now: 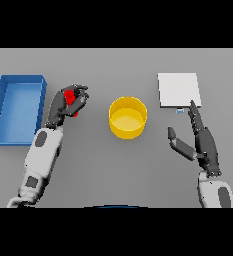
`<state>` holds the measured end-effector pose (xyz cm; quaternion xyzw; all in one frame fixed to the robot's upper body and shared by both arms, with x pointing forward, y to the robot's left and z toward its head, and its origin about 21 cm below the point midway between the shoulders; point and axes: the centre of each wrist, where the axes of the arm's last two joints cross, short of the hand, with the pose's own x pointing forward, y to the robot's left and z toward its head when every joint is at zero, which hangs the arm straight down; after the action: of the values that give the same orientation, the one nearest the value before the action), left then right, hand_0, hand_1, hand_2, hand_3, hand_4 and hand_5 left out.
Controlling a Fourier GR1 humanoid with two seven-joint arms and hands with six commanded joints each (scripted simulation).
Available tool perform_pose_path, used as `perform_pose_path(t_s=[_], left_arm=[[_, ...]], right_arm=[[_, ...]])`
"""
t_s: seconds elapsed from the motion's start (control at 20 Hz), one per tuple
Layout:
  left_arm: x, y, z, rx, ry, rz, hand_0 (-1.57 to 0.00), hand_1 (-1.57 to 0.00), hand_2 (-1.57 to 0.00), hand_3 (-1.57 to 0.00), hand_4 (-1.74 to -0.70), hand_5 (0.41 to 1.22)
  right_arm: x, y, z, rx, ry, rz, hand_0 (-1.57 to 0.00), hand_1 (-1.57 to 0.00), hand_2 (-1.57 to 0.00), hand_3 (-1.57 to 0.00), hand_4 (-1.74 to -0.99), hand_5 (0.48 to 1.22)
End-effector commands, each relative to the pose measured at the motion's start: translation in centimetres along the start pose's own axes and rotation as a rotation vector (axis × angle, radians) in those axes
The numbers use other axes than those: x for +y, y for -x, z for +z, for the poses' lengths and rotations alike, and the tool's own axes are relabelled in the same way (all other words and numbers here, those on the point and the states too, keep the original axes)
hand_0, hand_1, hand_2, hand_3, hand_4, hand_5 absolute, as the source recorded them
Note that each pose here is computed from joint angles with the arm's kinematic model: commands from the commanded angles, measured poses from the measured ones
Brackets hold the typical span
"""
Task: Pick up the red beaker and tilt it to pour out 1 green nut into yellow bowl. Pick up the yellow bowl and place it on the metallic measuring scale.
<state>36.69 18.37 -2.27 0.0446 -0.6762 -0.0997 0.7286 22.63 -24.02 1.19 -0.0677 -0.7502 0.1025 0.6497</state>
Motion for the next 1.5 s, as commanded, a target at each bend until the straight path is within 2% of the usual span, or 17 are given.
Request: perform_pose_path(t_s=[0.0,0.15,0.3,0.45,0.6,0.75,0.85,1.0,1.2,1.35,1.45], left_arm=[[-0.1,0.2,0.1,-0.025,-0.004,-0.011,-1.0,-1.01,-1.02,-1.02,-1.44,1.047],[-0.2,0.2,0.1,-0.037,-0.002,-0.003,-1.28,-1.29,-1.29,-1.29,-1.45,1.132],[-0.2,-0.2,-0.1,-0.084,-0.023,0.019,-1.42,-1.42,-1.43,-1.43,-1.59,1.123],[0.2,-0.7,-0.2,-0.109,-0.028,0.021,-1.49,-1.5,-1.5,-1.5,-1.66,1.108],[0.6,-2.5,-0.4,-0.17,-0.043,-0.002,-1.53,-1.53,-1.53,-1.53,-1.7,1.098],[0.6,-5.0,-0.5,-0.227,-0.028,-0.083,-1.55,-1.55,-1.55,-1.55,-1.72,1.101],[0.3,-6.9,-0.6,-0.239,0.03,-0.217,-1.56,-1.56,-1.56,-1.56,-1.73,1.113],[-0.1,-8.1,-0.6,-0.238,0.121,-0.412,-1.56,-1.56,-1.56,-1.56,-1.73,1.119],[-1.1,-8.8,-0.2,-0.238,0.167,-0.483,-1.56,-1.56,-1.56,-1.56,-1.73,1.113],[-1.9,-10.3,-0.7,-0.265,0.199,-0.706,-1.57,-1.57,-1.57,-1.57,-1.74,1.112],[-2.9,-10.9,-1.0,-0.311,0.247,-0.893,-1.57,-1.57,-1.57,-1.57,-1.74,1.137]], right_arm=[[0.0,0.0,0.0,0.001,0.001,-0.006,0.0,0.0,0.0,0.0,-1.287,0.684],[-0.1,0.0,-0.3,0.001,-0.01,-0.005,0.0,0.0,0.0,0.0,-1.293,0.682],[0.3,0.0,-0.4,-0.016,-0.017,-0.009,0.0,0.0,0.0,0.0,-1.296,0.682],[0.5,0.1,-0.5,-0.012,-0.023,0.006,0.0,0.0,0.0,0.0,-1.274,0.674],[0.6,0.3,-0.6,-0.015,-0.026,0.013,0.0,0.0,0.0,0.0,-1.258,0.669],[0.9,0.1,-0.6,-0.027,-0.018,0.027,0.0,0.0,0.0,0.0,-1.245,0.673],[0.9,-0.2,-0.4,-0.032,-0.018,0.05,0.0,0.0,0.0,0.0,-1.247,0.685],[0.9,-0.3,-0.3,-0.017,-0.007,0.056,0.0,0.0,0.0,0.0,-1.243,0.694],[0.7,-0.5,0.1,-0.024,-0.021,0.061,0.0,0.0,0.0,0.0,-1.243,0.71],[0.9,-0.4,0.2,-0.018,-0.031,0.06,0.0,0.0,0.0,0.0,-1.254,0.717],[0.8,-0.5,0.2,-0.016,-0.024,0.051,0.0,0.0,0.0,0.0,-1.266,0.72]])
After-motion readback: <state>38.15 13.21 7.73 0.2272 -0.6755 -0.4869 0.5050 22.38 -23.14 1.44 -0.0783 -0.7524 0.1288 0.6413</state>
